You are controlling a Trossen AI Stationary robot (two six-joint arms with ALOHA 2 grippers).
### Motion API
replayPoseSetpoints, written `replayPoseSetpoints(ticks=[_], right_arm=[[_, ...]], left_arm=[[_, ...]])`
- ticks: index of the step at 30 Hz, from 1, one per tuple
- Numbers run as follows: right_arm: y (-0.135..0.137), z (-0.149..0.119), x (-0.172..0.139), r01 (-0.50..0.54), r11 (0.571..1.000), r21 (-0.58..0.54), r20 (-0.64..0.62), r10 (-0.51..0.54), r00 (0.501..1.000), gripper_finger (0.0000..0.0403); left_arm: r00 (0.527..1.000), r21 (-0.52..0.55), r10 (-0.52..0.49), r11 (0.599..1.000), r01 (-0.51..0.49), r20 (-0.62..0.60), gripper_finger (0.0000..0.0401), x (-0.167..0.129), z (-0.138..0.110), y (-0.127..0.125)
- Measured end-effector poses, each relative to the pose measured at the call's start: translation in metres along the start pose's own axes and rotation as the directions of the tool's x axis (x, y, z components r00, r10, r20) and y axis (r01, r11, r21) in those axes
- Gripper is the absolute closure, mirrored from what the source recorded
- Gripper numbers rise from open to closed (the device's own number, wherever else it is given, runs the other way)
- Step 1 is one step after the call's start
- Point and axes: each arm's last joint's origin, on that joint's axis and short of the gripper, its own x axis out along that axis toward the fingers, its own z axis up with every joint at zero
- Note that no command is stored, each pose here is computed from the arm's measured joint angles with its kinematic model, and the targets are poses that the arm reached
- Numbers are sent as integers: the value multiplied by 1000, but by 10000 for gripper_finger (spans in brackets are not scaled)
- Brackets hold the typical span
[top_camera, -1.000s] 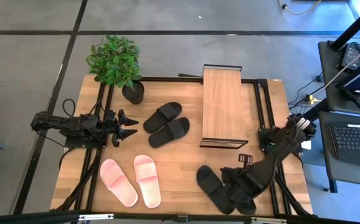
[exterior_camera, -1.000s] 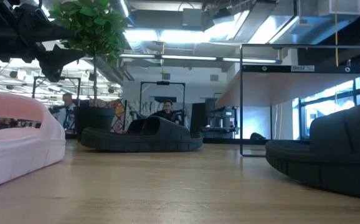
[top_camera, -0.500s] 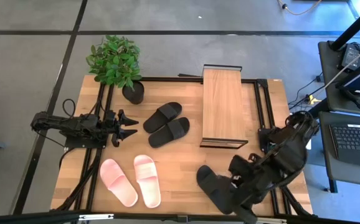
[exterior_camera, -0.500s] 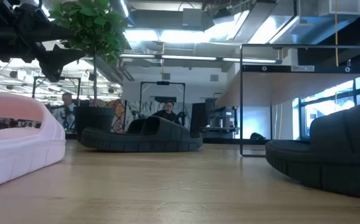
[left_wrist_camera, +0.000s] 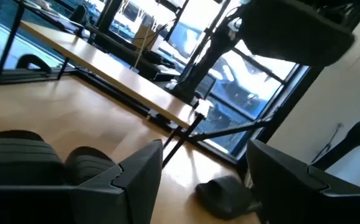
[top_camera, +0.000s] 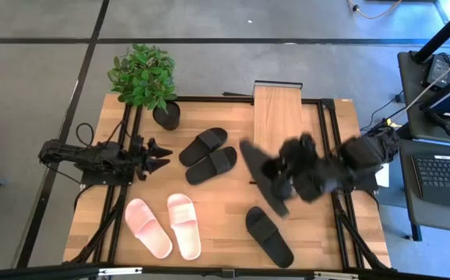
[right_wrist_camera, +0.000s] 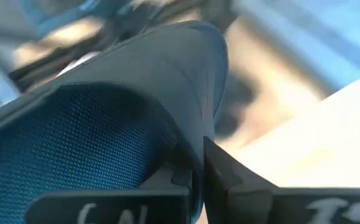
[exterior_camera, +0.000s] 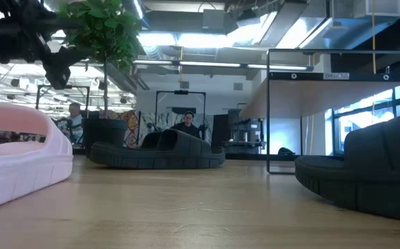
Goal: Pick and place slides into the shelf
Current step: Put the black slide on the shelf
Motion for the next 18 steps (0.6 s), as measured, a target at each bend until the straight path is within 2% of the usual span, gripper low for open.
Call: replayPoseSetpoints(ticks=[4, 8, 11, 15, 18], right_arm=[[-29, 26, 18, 200, 980, 15, 123, -200, 972, 390], [-54, 42, 43, 327, 944, 32, 105, -329, 939, 390], [-68, 49, 66, 407, 913, 8, 62, -407, 911, 390], [-87, 54, 98, 443, 896, -30, -36, -444, 895, 390], [-95, 53, 121, 409, 911, -57, -134, -413, 901, 390]], left_arm=[[999, -79, -17, 997, 19, 28, 178, 0, 3, -2], [998, -232, -37, 971, 49, 59, 178, 0, 6, -4], [997, -301, -40, 952, 59, 69, 178, -1, 8, -5], [996, -262, -19, 964, 41, 87, 181, 1, 19, -12], [995, -129, -9, 991, 22, 97, 186, 4, 36, -23]])
